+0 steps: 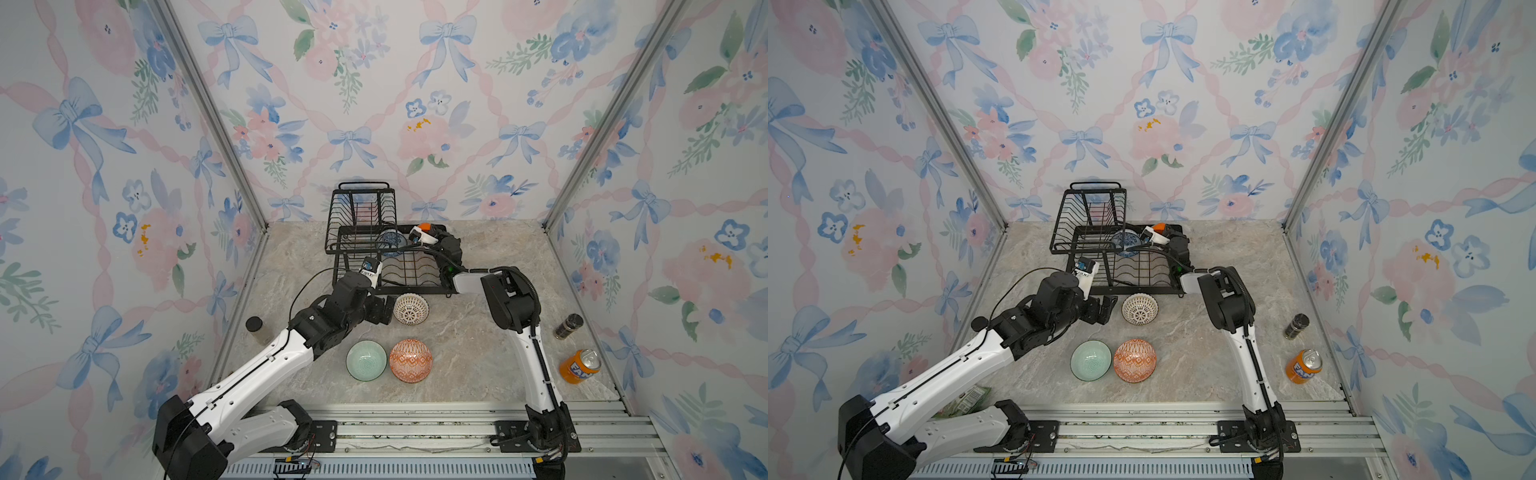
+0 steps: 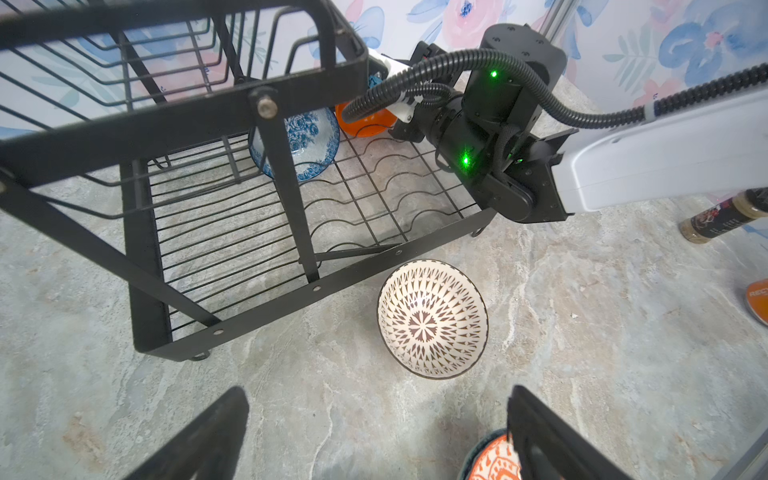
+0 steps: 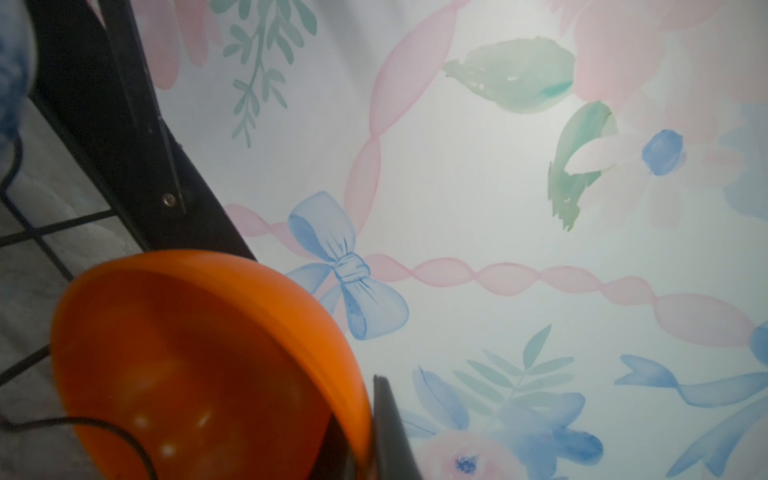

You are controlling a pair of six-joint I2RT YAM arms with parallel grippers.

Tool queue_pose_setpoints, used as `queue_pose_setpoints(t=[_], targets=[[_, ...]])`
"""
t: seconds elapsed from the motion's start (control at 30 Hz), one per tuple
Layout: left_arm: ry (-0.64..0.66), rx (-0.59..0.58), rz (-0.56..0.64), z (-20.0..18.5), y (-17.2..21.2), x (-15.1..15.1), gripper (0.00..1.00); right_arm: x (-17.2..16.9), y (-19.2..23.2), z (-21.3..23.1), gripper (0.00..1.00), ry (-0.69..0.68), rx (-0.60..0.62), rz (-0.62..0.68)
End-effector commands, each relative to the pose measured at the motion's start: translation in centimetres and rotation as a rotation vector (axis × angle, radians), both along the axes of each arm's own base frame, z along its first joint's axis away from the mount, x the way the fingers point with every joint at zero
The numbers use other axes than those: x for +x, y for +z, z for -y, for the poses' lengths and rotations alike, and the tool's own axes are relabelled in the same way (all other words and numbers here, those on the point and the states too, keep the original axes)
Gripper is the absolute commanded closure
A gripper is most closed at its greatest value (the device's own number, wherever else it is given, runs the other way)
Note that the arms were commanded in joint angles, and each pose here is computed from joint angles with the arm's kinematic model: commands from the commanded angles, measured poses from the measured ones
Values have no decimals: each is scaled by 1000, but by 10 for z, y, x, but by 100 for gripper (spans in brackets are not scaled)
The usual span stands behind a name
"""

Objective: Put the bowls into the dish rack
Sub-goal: 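Lower the orange bowl upright into the rack slots beside the blue bowl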

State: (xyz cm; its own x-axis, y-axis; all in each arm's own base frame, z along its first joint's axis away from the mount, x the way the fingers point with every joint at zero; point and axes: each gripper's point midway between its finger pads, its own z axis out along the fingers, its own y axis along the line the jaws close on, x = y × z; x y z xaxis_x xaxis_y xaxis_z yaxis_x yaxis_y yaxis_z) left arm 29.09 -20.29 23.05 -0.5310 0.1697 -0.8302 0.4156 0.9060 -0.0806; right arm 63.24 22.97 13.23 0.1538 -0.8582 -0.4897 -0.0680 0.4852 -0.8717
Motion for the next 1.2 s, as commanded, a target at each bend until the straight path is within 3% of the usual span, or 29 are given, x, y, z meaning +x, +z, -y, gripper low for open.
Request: queue_pose_setpoints(t=[0.0, 0.33, 0.47, 0.57, 1.17], targets=[[8, -30, 6, -2, 8, -2, 2, -3, 11, -3, 90, -6, 34, 27], [21, -25, 6, -6, 4, -4, 2, -8, 33, -5, 52, 2, 74, 44], [28, -15, 1, -8, 0, -4, 2, -14, 45, -5, 27, 8, 93, 53], [34, -2, 3, -10, -2, -2, 2, -20, 53, -5, 1, 12, 108, 60], [58, 17, -1, -13, -10, 5, 2, -74, 88, 7, 3, 3, 255, -49]])
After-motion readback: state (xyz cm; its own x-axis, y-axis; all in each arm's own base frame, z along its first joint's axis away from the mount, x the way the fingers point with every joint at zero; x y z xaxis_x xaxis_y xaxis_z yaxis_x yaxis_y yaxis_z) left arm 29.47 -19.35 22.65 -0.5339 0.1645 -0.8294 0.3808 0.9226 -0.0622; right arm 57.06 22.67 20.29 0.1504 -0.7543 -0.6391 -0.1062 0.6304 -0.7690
